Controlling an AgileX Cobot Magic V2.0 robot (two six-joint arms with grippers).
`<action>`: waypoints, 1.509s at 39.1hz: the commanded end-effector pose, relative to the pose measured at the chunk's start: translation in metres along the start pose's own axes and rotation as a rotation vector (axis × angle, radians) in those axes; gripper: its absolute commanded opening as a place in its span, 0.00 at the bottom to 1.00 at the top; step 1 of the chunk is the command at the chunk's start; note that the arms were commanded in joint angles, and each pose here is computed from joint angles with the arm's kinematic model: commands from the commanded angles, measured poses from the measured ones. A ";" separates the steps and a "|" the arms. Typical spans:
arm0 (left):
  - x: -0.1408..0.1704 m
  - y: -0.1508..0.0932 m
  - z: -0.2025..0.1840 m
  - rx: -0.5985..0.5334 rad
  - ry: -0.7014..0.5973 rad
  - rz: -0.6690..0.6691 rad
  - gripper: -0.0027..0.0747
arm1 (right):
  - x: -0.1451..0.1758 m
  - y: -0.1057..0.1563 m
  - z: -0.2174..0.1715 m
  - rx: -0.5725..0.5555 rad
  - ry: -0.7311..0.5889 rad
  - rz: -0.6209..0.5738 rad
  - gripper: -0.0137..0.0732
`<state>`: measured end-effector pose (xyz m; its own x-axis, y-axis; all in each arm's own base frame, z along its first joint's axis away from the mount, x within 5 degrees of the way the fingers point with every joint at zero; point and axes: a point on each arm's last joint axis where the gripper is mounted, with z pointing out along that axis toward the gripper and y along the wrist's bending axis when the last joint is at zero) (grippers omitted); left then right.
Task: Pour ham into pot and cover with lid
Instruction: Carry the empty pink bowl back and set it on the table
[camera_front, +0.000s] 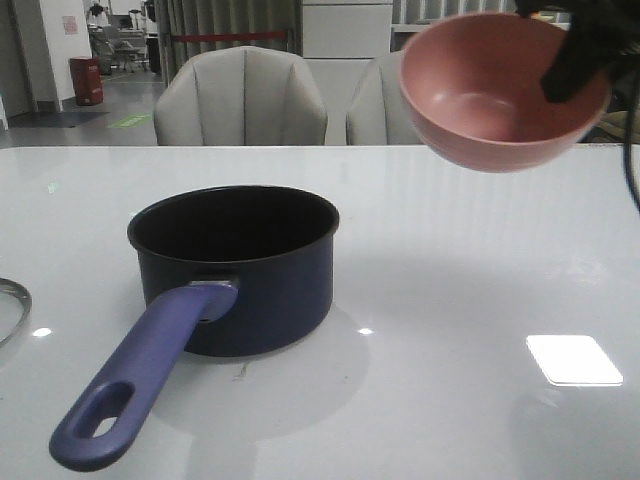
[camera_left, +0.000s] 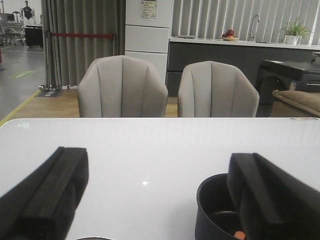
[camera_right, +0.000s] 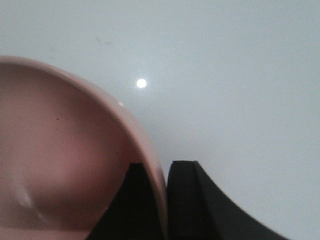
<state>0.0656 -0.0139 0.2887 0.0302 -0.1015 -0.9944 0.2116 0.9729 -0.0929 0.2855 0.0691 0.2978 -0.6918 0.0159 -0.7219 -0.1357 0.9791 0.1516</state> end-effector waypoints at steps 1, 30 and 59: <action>-0.017 -0.002 -0.001 0.018 -0.109 -0.015 0.81 | -0.012 -0.016 -0.009 0.030 -0.030 0.061 0.31; -0.017 -0.002 -0.001 0.018 -0.109 -0.015 0.81 | 0.020 -0.080 0.080 0.095 0.443 0.200 0.38; -0.016 -0.002 0.000 0.017 -0.100 -0.015 0.81 | -0.016 -0.027 -0.026 -0.007 -0.008 -0.132 0.64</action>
<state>0.0655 -0.0139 0.2893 0.0368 -0.1034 -0.9940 0.2124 0.9727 -0.0933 0.2997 0.0308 0.2881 -0.7905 -0.1076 -0.6030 -0.2009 0.9756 0.0892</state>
